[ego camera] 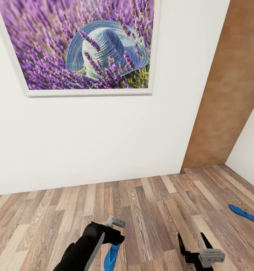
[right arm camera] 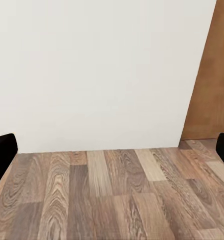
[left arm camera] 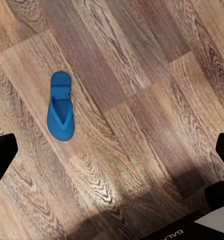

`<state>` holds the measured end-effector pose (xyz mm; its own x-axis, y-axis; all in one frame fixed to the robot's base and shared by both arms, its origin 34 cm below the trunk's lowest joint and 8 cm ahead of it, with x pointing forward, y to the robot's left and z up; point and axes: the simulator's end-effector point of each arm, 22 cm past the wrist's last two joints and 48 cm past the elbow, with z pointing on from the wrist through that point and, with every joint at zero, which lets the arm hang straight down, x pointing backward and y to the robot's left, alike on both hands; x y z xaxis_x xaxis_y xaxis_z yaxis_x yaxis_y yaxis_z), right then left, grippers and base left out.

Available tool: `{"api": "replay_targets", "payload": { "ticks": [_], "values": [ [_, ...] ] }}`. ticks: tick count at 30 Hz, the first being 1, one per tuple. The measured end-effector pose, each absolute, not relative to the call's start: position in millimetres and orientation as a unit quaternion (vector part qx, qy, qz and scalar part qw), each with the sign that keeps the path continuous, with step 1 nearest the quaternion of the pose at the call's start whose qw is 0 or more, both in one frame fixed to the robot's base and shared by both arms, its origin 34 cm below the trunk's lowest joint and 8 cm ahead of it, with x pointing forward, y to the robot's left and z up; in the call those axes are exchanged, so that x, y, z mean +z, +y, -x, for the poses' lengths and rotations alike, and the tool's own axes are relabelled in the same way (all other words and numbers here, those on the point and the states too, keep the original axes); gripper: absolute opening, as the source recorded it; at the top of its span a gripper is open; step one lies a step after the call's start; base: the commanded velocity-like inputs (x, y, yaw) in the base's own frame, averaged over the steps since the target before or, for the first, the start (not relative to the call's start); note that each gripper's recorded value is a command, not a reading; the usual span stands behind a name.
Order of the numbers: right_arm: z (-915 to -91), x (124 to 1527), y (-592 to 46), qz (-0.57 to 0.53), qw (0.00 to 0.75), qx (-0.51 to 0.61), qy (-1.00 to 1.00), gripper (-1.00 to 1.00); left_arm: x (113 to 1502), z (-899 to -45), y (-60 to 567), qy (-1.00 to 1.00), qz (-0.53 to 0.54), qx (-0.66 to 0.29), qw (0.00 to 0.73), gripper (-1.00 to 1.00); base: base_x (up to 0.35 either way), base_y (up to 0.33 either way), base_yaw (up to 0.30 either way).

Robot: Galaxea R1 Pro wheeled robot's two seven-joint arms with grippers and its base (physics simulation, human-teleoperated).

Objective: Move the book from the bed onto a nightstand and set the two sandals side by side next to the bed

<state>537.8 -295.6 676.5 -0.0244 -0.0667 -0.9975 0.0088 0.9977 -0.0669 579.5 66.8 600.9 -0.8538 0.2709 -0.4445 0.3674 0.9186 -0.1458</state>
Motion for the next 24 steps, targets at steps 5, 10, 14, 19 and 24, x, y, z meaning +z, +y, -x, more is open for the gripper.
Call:
{"api": "replay_targets", "payload": {
  "ticks": [5,10,14,19,24],
  "values": [
    [-555,686,-301,0.006,0.704,-0.029,0.710,1.00,601,-580,66,0.956,-0.167,-0.114,0.213,1.00,0.000,0.000,0.000],
    [-613,693,-305,-0.009,0.681,-0.026,0.732,1.00,601,-580,66,0.956,-0.167,-0.114,0.213,1.00,0.000,0.000,0.000],
    [-639,669,-305,-0.017,0.611,-0.019,0.791,1.00,601,-580,66,0.956,-0.167,-0.114,0.213,1.00,0.000,0.000,0.000],
    [-653,673,-303,-0.018,0.587,-0.014,0.809,1.00,601,-580,66,0.956,-0.167,-0.114,0.213,1.00,0.000,0.000,0.000],
    [-660,687,-311,-0.028,0.595,-0.018,0.803,1.00,601,-580,66,0.956,-0.168,-0.114,0.213,1.00,0.000,0.000,0.000]
  ]
}}
